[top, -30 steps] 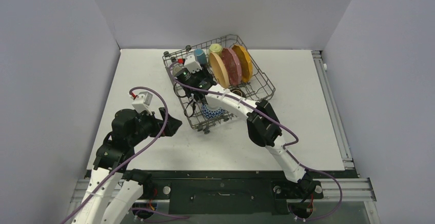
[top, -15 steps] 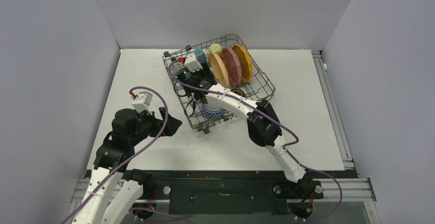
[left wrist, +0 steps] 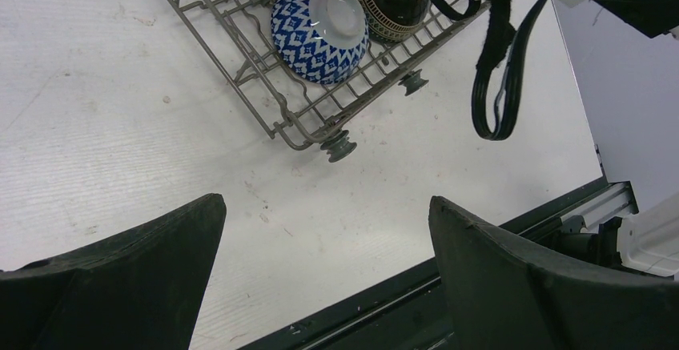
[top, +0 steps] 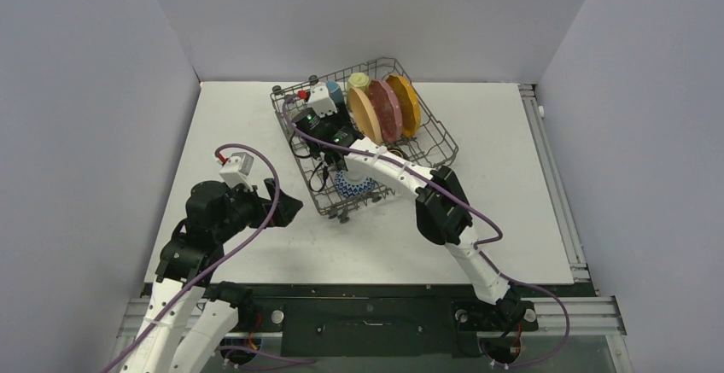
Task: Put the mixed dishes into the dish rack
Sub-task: Insert the plate into the dish rack.
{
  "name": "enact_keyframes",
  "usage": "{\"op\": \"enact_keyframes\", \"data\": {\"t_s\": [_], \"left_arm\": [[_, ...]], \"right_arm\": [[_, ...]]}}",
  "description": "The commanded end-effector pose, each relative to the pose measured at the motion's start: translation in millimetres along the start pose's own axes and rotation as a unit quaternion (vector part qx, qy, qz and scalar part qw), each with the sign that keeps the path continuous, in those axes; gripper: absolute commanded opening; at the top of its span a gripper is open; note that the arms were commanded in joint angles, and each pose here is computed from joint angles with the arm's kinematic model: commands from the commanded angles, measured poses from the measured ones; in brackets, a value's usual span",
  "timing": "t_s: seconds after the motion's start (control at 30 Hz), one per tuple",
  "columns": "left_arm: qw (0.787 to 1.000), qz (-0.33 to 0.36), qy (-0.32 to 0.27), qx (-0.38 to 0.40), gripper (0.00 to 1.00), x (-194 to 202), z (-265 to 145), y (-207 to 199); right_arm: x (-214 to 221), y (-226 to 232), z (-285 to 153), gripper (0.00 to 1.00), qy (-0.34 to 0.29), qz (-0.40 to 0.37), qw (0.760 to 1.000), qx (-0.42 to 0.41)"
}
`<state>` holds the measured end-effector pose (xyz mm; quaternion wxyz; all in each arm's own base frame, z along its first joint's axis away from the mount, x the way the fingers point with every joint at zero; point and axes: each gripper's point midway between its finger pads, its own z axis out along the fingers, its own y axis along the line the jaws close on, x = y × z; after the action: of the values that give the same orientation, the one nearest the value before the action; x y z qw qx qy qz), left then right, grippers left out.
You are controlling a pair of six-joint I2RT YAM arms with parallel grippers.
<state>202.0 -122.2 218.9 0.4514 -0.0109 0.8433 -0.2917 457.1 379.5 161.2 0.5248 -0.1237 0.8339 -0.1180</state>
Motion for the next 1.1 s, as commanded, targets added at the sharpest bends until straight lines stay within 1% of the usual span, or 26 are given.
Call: {"op": "enact_keyframes", "data": {"t_s": [0.0,0.37,0.63,1.07], "left_arm": [[0.999,0.015,-0.03,0.021,0.96,-15.5,1.2,-7.9],[0.999,0.011,-0.029,0.018,0.96,-16.1,2.8,-5.5],[0.999,0.011,-0.026,0.017,0.96,-15.9,4.8,-4.7],[1.0,0.007,-0.015,0.01,0.96,-12.8,9.5,-0.9]], "right_arm": [[-49.4,-27.2,-26.8,0.53,-0.037,0.06,0.997,-0.006],[-59.9,-39.4,-43.6,0.56,-0.042,0.074,0.996,-0.015],[-67.4,-38.5,-67.2,0.56,-0.047,0.095,0.992,-0.072],[-56.6,-58.2,-111.4,0.56,-0.052,0.1,0.989,-0.099]]}}
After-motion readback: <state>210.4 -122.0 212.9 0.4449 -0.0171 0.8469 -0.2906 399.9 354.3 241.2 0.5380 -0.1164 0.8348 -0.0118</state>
